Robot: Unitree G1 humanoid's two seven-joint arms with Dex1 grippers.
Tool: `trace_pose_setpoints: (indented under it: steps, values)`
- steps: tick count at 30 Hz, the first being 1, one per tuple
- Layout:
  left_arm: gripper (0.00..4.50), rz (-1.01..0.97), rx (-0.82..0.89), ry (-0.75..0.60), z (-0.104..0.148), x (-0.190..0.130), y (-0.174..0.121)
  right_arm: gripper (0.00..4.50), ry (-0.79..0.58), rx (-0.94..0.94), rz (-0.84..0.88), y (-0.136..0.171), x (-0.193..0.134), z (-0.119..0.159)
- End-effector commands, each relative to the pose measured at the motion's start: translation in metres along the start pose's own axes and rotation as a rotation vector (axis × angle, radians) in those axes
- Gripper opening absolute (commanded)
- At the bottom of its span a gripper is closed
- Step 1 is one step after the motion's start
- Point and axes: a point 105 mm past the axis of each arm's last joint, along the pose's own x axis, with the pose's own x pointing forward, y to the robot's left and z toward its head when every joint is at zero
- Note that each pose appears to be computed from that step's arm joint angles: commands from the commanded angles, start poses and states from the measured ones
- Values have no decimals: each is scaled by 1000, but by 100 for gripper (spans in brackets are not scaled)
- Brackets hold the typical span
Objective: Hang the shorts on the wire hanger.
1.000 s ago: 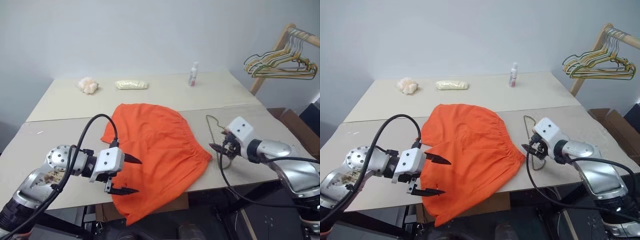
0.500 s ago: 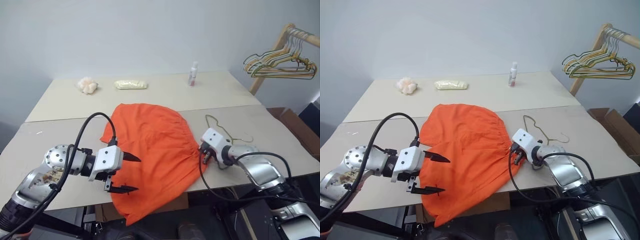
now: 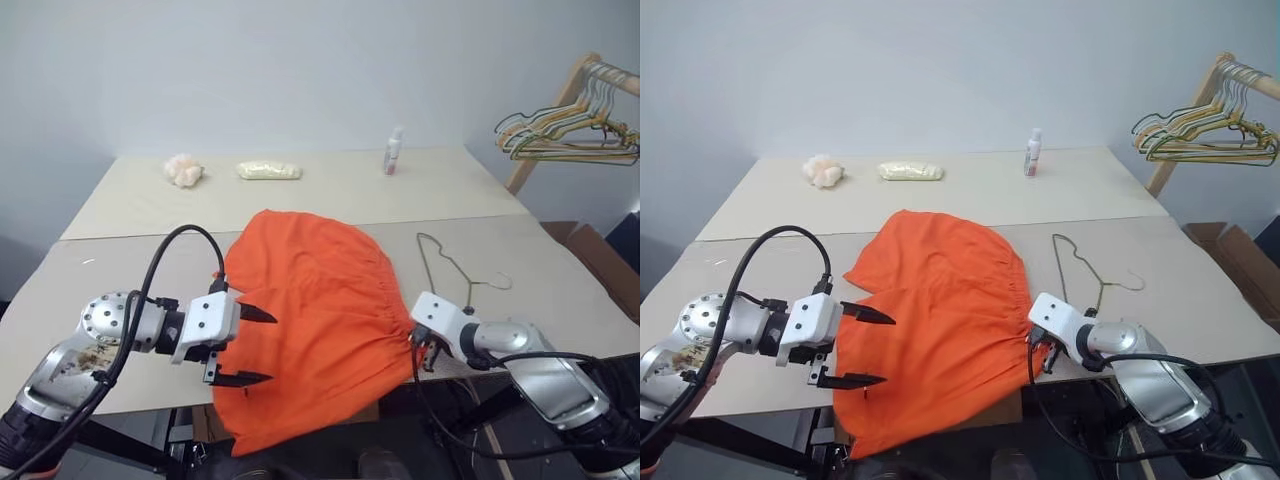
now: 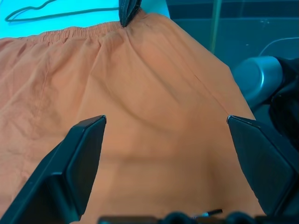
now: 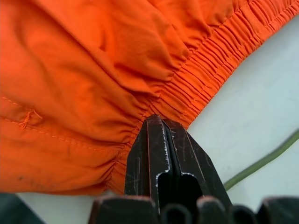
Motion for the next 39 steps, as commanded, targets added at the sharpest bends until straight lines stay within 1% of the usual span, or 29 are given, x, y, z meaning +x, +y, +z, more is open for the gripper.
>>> trace_pose_setpoints:
  steps: [1, 3, 4, 5, 8, 10, 15, 16, 19, 23, 24, 26, 27, 28, 30, 31, 34, 35, 37, 38, 39]
  values:
    - [450, 15, 49, -4, 7, -5, 7, 3, -50, 14, -97, -26, -9, 11]
    - [450, 14, 53, -5, 7, -7, 10, 44, -77, 64, -129, -41, -20, 18]
    - [450, 14, 55, -5, 8, -7, 11, 77, -92, 88, -134, -48, -27, 23]
    - [450, 15, 56, -6, 8, -8, 12, 100, -102, 108, -135, -52, -32, 25]
    - [450, 19, 59, -8, 8, -9, 14, 208, -112, 169, -150, -64, -47, 30]
    - [450, 31, 55, -17, 8, -11, 18, 279, -67, 254, -177, -76, -56, 23]
    - [450, 61, 29, -72, 12, -12, 22, 446, 129, 380, -303, -93, -54, -20]
    - [450, 67, 20, -96, 15, -12, 23, 446, 160, 427, -330, -95, -51, -28]
    - [450, 84, -1, -143, 22, -14, 23, 446, 212, 486, -362, -96, -45, -41]
    - [450, 108, -16, -175, 27, -16, 25, 446, 268, 554, -334, -89, -32, -59]
    - [450, 112, -16, -176, 27, -16, 25, 430, 274, 572, -318, -86, -28, -62]
    - [450, 116, -17, -177, 28, -16, 26, 390, 286, 578, -311, -84, -24, -67]
    - [450, 118, -18, -177, 28, -16, 26, 351, 293, 583, -313, -84, -22, -69]
    - [450, 120, -18, -178, 29, -16, 26, 328, 295, 588, -316, -85, -22, -70]
    - [450, 122, -21, -178, 29, -17, 26, 266, 296, 602, -320, -86, -21, -71]
    - [450, 123, -21, -178, 30, -17, 25, 228, 296, 605, -321, -86, -21, -71]
    - [450, 121, -20, -178, 30, -17, 25, 136, 298, 618, -325, -86, -22, -71]
    - [450, 121, -19, -179, 30, -16, 25, 99, 298, 619, -325, -87, -23, -71]
    - [450, 121, -18, -181, 30, -15, 26, 43, 300, 620, -332, -87, -25, -72]
    - [450, 120, -17, -183, 31, -15, 27, 4, 300, 616, -335, -88, -26, -72]
    - [450, 120, -15, -185, 31, -15, 27, 4, 300, 613, -338, -88, -28, -72]
